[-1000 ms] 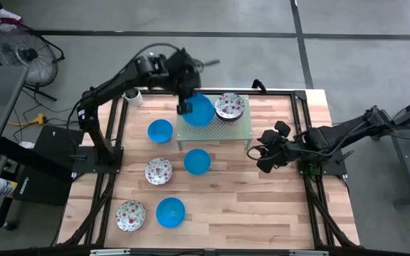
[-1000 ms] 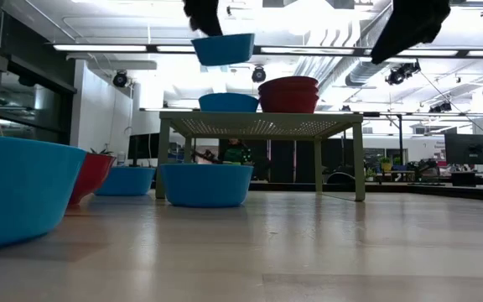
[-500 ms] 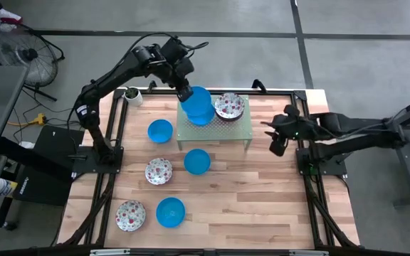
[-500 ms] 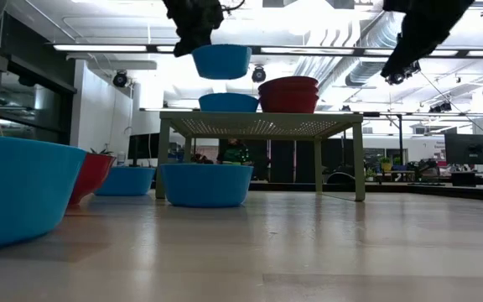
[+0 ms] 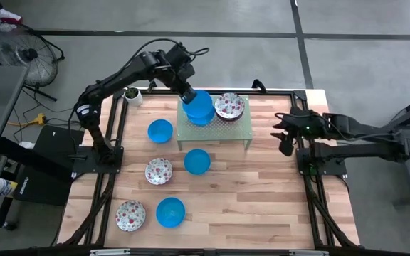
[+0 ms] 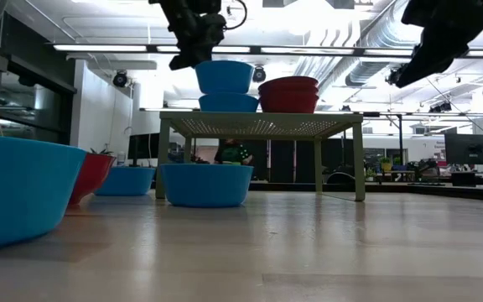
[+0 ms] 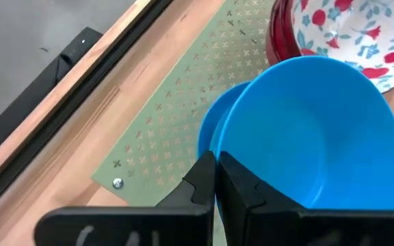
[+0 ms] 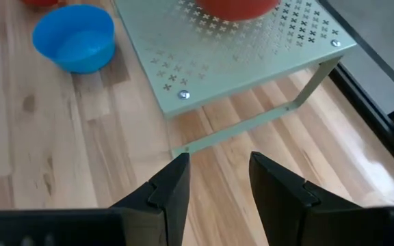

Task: Pick & Place Mini bowls
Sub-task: Stack the blue bowl on top of the blue bowl on the shelf

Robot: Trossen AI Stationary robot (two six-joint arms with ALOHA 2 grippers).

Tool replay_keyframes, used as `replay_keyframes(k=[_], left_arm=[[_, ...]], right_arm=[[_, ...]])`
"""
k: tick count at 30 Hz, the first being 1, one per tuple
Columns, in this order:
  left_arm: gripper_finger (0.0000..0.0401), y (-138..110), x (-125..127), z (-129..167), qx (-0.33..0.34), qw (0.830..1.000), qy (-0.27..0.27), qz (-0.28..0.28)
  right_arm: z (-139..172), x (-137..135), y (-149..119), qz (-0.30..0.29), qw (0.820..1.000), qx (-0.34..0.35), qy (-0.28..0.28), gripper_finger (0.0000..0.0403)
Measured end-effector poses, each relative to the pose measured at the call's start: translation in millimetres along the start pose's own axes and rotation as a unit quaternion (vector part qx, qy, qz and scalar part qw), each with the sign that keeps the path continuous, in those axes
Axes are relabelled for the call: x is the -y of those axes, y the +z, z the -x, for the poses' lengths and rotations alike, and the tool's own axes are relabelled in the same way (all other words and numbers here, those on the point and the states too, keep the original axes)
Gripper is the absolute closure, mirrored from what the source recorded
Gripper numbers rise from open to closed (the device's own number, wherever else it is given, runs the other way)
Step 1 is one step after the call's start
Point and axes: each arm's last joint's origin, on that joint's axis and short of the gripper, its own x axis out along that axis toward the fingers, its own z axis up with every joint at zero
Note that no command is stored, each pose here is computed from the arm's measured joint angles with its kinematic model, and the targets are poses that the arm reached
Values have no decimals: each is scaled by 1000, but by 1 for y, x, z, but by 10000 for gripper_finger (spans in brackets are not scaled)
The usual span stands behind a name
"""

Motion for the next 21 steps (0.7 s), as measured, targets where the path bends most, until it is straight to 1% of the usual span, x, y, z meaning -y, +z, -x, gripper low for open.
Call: replay_keyframes(k=[13, 15, 18, 21], left_arm=[[401, 2, -1, -6, 13, 1000, 0, 12], [401, 3, -1, -12, 7, 1000, 0, 14], [401, 1, -3, -27, -25, 999, 3, 19], [401, 4, 0, -38, -27, 999, -9, 14]], right_arm=[[0, 0, 0, 8, 1000, 0, -2, 263], [0, 0, 0, 10, 1000, 0, -4, 263], [0, 1, 0, 13, 1000, 1, -13, 263], [0, 1, 0, 13, 1000, 2, -15, 263]])
